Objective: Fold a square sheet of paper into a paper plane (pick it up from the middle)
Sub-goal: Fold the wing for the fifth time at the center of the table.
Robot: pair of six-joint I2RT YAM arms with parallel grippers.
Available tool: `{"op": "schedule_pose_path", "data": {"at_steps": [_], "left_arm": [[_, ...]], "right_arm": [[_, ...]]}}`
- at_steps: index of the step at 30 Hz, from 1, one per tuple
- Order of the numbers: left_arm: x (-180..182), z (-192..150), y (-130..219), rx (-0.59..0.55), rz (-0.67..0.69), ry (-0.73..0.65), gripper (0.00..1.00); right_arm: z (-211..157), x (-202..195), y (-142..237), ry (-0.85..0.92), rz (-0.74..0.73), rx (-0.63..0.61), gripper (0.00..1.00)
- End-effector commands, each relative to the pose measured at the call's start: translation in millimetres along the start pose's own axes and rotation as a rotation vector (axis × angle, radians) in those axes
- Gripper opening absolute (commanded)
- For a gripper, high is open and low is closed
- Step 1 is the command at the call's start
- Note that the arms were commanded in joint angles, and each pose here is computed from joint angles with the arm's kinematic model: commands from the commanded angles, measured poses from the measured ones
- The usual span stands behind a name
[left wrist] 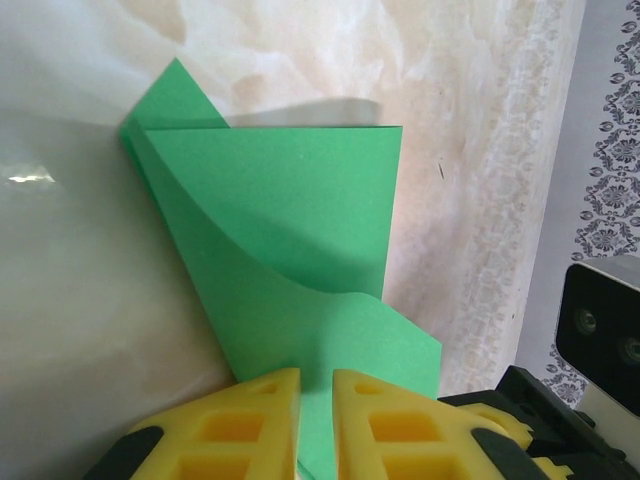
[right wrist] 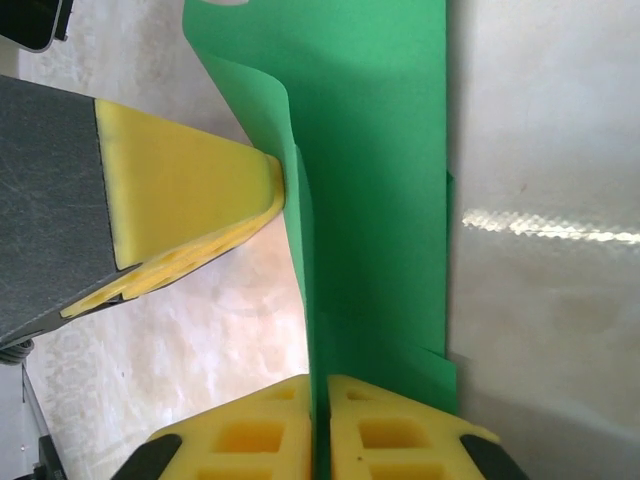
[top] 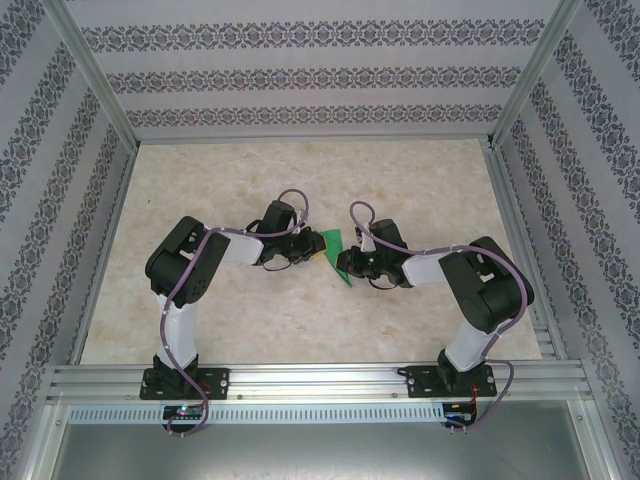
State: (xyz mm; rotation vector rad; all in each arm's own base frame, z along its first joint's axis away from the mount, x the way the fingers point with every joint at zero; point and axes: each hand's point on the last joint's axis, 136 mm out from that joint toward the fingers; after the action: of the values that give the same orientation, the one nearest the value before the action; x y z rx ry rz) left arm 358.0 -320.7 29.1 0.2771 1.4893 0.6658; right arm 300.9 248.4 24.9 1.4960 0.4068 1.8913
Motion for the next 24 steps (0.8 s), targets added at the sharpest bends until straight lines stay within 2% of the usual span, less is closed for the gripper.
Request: {"op": "schedule_pose_path", "data": {"at_steps": [1, 7, 15, 24], "left_arm": [[-17.7, 2.7, 2.6, -0.01, -0.032, -0.068, 0.19], [-42.4, 2.7, 18.0, -0.033, -0.091, -0.149, 0.24], [-39.8, -2.9, 19.1, -0.031, -0.093, -0.158, 0.26], [-34.0, -11.7, 8.9, -0.019, -0.086, -0.152, 0.25]], "right_arm": [[0.5, -3.9, -1.5, -0.009, 0.012, -0.019, 0.1], [-2.4, -8.3, -3.2, -0.062, 0.042, -0.031, 0.09], [-4.5, -17.6, -1.2, -0.112, 0.031, -0.057, 0.11], [-7.0, -27.4, 1.5, -0.15, 0.003, -0.083, 0.01]]}}
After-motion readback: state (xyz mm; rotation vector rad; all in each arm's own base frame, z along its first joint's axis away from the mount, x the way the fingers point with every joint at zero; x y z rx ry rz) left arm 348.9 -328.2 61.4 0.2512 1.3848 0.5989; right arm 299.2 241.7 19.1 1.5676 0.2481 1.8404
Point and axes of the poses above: each hand's point on the last joint's axis, 136 mm out from that joint toward the fingers, its own y axis back along the fingers, its own x axis along the line the jaws close on, z = x × y, and after that the axes turned 1 degree about -y, right-handed
